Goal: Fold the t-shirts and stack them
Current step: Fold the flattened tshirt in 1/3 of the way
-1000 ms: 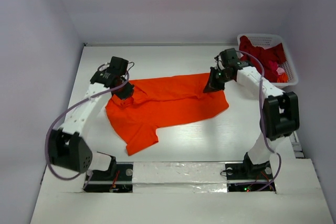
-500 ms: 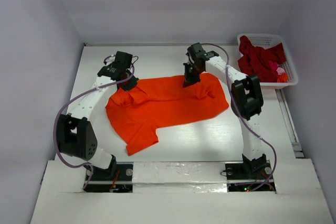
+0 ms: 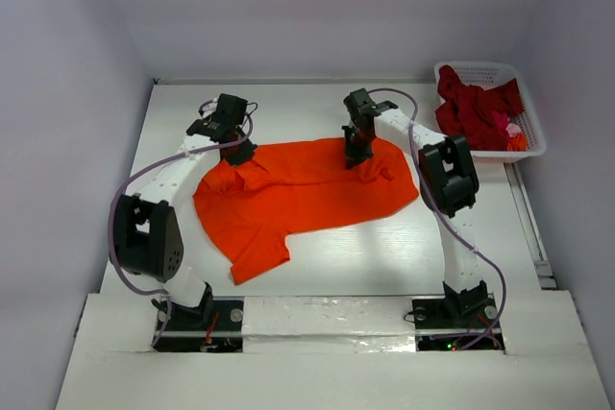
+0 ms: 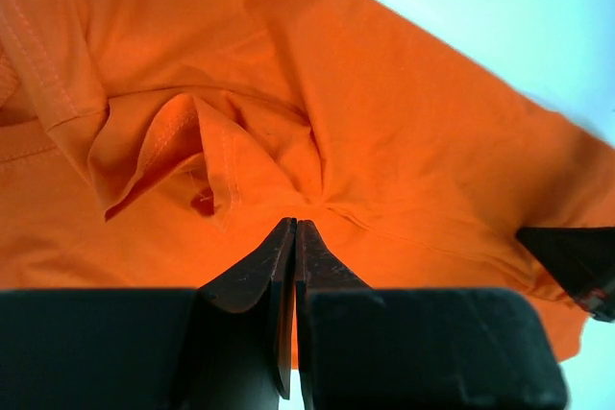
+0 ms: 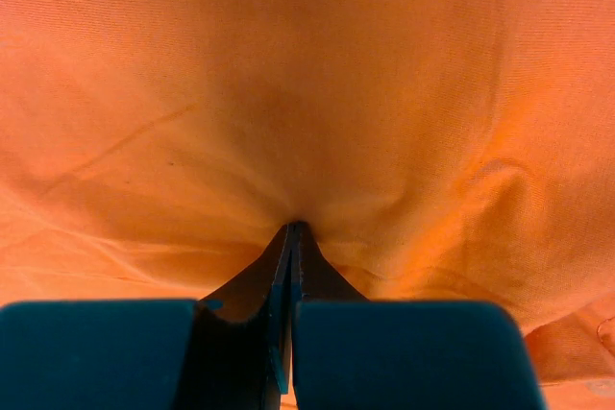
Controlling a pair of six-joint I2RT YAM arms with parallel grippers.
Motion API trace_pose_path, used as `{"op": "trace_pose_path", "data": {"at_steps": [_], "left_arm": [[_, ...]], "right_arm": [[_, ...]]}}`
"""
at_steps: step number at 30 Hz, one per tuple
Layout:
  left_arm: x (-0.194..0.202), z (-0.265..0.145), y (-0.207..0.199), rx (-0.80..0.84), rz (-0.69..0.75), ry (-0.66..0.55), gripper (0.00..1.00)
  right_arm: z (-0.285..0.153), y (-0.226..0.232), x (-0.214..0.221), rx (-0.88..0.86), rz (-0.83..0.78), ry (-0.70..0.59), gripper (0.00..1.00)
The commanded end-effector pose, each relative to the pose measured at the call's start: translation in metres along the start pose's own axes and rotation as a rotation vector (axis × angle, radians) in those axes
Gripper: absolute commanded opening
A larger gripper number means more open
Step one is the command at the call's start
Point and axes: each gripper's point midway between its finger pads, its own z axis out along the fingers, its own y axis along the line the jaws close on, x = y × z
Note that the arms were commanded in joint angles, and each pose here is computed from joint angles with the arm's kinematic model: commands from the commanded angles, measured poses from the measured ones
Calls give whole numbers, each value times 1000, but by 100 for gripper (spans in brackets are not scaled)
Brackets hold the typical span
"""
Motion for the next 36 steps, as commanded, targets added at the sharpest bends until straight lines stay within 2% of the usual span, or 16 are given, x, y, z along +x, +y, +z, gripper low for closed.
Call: {"op": "trace_pose_path", "data": {"at_steps": [1,9,36], "left_arm": [[-2,12,-2,1,36,10,0],[7,27,-11,29,61,65,0],[17,24,-4,43,63,78,0]], "right_arm": [[12,-11,13,44,5,31,0],[11,-32,9,-10,133,32,0],[-18,-112,-13,57,271,-22,0]]}}
